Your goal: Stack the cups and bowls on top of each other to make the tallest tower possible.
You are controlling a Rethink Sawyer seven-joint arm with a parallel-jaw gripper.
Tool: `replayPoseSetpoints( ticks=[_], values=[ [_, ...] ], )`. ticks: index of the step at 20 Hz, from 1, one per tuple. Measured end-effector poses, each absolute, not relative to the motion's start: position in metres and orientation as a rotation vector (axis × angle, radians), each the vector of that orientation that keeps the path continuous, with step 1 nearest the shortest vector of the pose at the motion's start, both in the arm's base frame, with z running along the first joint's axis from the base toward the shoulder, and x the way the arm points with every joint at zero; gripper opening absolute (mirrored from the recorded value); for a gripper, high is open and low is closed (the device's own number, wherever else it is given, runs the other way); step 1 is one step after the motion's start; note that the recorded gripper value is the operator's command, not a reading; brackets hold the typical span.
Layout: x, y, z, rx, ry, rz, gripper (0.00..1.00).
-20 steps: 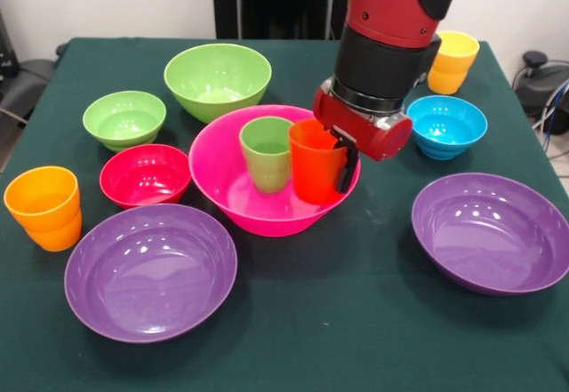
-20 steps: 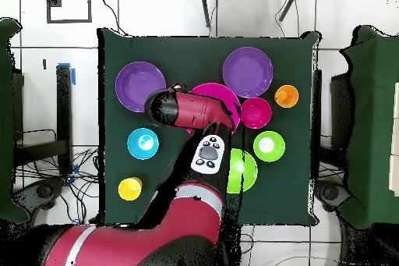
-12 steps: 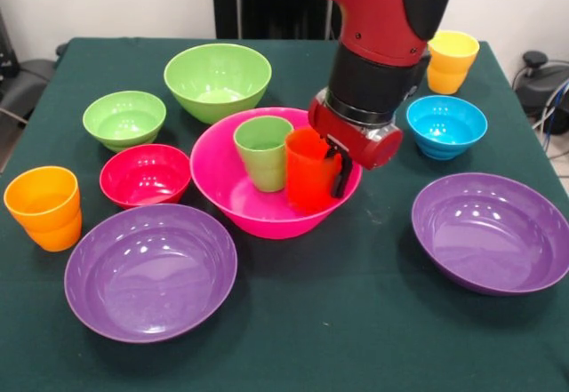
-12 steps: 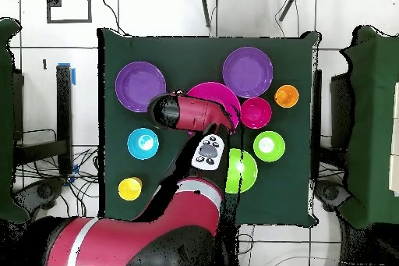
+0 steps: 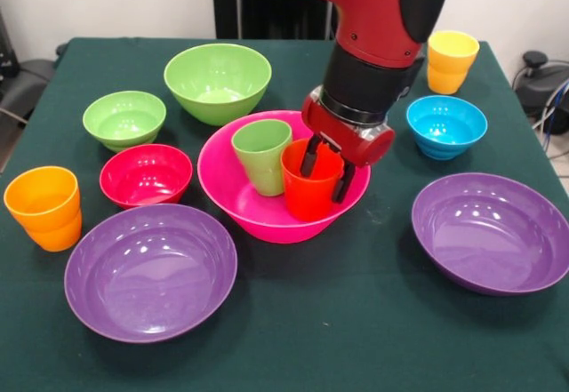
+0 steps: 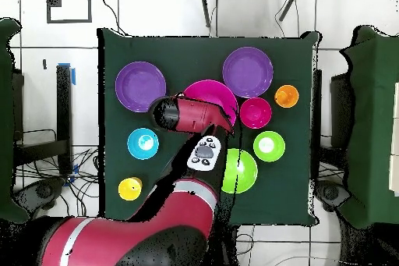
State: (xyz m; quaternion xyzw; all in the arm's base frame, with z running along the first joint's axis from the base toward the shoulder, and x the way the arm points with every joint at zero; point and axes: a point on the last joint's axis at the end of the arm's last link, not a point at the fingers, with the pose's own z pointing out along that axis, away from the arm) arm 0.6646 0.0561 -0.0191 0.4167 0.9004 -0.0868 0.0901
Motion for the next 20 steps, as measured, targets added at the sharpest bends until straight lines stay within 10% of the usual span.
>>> replayPoseSetpoints(
  ticks=[20],
  values=[
    [0.674, 0.095, 0.036, 1.153, 2.663, -0.241, 1.0]
  ],
)
